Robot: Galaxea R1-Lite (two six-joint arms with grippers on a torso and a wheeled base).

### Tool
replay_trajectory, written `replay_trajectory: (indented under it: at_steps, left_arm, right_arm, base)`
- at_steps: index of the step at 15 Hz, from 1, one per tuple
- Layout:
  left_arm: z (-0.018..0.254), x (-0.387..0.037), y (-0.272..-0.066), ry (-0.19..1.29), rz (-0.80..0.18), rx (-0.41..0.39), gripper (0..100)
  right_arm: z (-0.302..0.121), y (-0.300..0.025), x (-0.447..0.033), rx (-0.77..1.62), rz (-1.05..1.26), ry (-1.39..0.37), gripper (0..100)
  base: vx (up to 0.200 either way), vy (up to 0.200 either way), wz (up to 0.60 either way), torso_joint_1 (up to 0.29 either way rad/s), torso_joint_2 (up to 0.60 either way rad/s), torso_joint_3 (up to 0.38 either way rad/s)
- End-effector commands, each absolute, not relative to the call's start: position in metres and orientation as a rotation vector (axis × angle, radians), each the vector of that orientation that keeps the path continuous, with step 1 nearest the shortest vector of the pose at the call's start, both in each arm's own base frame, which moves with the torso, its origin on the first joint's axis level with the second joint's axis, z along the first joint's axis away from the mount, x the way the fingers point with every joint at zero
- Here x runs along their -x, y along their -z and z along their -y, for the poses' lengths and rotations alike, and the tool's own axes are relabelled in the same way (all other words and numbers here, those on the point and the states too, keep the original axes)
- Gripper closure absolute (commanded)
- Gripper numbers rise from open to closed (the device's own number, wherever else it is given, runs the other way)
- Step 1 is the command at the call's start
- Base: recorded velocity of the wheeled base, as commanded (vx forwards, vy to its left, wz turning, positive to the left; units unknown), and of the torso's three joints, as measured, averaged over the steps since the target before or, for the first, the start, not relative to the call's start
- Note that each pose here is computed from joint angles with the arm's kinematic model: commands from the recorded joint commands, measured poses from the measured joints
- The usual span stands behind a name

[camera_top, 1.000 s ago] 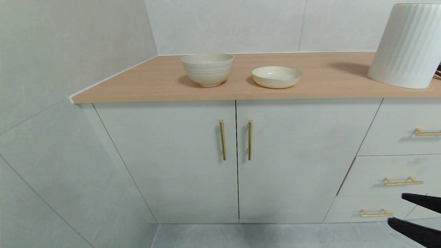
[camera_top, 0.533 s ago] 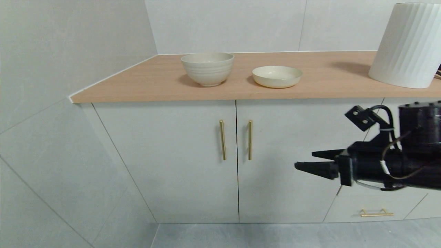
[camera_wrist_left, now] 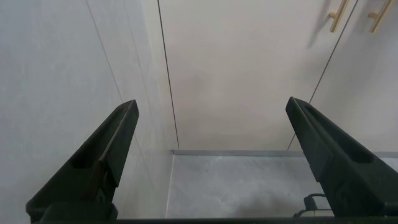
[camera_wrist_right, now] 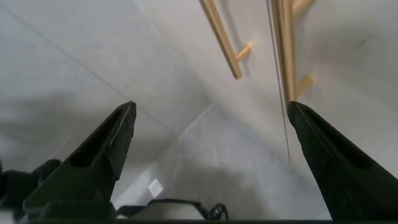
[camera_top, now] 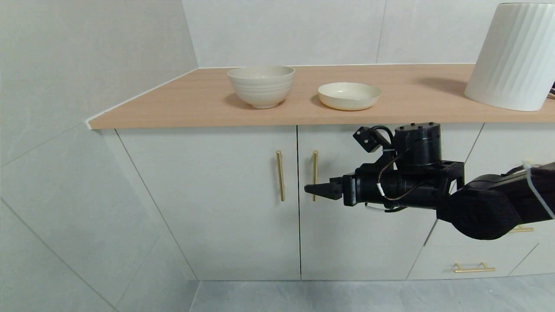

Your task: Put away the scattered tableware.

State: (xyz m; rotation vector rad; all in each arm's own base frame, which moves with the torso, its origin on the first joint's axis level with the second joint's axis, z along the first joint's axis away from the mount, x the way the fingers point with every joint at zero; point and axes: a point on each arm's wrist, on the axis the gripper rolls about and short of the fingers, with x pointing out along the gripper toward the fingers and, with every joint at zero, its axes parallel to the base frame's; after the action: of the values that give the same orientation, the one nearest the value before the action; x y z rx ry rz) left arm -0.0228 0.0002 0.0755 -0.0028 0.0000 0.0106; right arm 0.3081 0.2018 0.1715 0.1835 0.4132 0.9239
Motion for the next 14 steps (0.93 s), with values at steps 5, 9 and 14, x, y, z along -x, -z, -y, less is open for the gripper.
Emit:
replay_trajectory:
  at_steps: [5,9,14]
  left_arm:
    - [0.0,0.023,-0.075,-0.011,0.0,0.003,0]
    - [0.0,0.023,-0.075,-0.012,0.0,0.003,0]
    - [0.0,0.023,-0.075,-0.012,0.0,0.003,0]
  right_arm:
    - [-0.22,-0.144,-0.331,-0.272,-0.363,-0.865,0]
    - [-0.228,-0.134,-0.346,-0.311,-0.319,-0.79,0]
    - [-0.233,-0.141,-0.346,-0.412,-0.309,-0.8,0]
  base:
    - [0.0,0.0,0.0,0.0,0.0,0.0]
    - [0.0,0.0,0.0,0.0,0.0,0.0]
    - [0.0,0.0,0.0,0.0,0.0,0.0]
